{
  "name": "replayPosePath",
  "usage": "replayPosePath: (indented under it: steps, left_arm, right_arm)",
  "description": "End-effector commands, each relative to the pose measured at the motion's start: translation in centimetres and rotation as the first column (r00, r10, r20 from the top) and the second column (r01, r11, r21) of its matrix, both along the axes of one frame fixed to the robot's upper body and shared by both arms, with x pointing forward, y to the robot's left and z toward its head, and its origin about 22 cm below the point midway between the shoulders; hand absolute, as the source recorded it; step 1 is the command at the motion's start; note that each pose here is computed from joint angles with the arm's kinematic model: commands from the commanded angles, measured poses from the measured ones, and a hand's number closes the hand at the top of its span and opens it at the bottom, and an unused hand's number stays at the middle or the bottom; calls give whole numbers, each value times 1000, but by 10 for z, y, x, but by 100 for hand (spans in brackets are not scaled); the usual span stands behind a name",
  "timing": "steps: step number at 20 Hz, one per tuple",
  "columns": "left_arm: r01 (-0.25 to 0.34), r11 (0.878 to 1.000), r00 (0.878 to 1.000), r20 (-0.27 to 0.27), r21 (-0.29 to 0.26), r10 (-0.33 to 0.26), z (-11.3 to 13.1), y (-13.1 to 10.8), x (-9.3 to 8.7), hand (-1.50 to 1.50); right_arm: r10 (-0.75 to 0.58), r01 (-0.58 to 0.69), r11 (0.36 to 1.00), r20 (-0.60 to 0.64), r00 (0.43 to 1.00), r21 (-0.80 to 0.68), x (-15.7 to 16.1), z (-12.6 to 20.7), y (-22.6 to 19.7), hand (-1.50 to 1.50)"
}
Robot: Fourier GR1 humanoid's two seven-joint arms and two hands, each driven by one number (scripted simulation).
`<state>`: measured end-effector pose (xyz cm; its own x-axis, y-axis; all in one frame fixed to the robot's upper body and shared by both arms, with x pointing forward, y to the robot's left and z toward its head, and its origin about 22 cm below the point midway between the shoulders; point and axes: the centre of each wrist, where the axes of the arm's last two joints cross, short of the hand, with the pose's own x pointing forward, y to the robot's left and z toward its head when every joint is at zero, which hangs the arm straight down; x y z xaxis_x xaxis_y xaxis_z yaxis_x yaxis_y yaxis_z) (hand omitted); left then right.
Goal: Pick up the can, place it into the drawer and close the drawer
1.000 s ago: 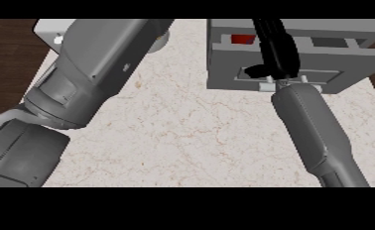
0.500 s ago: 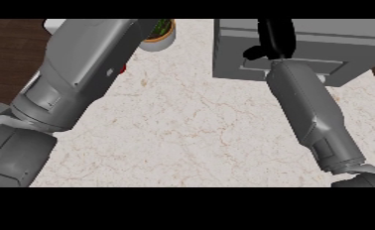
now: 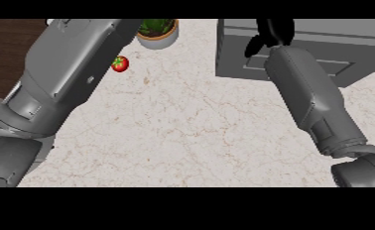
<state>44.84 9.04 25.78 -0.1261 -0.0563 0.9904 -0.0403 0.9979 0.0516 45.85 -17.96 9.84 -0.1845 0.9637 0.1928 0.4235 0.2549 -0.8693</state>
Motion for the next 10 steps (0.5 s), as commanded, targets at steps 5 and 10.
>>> replayPosePath:
  steps: [5, 10]
  left_arm:
    - [4, 1000, 1000, 8, 8, -4, 1, 22, -6, -150]
    - [0, 1000, 1000, -5, -9, 0, -15, 35, -13, -150]
  right_arm:
    - [78, -102, 978, 132, 988, 184, 14, 55, 22, -150]
    - [86, -110, 974, 130, 988, 197, 12, 39, 15, -150]
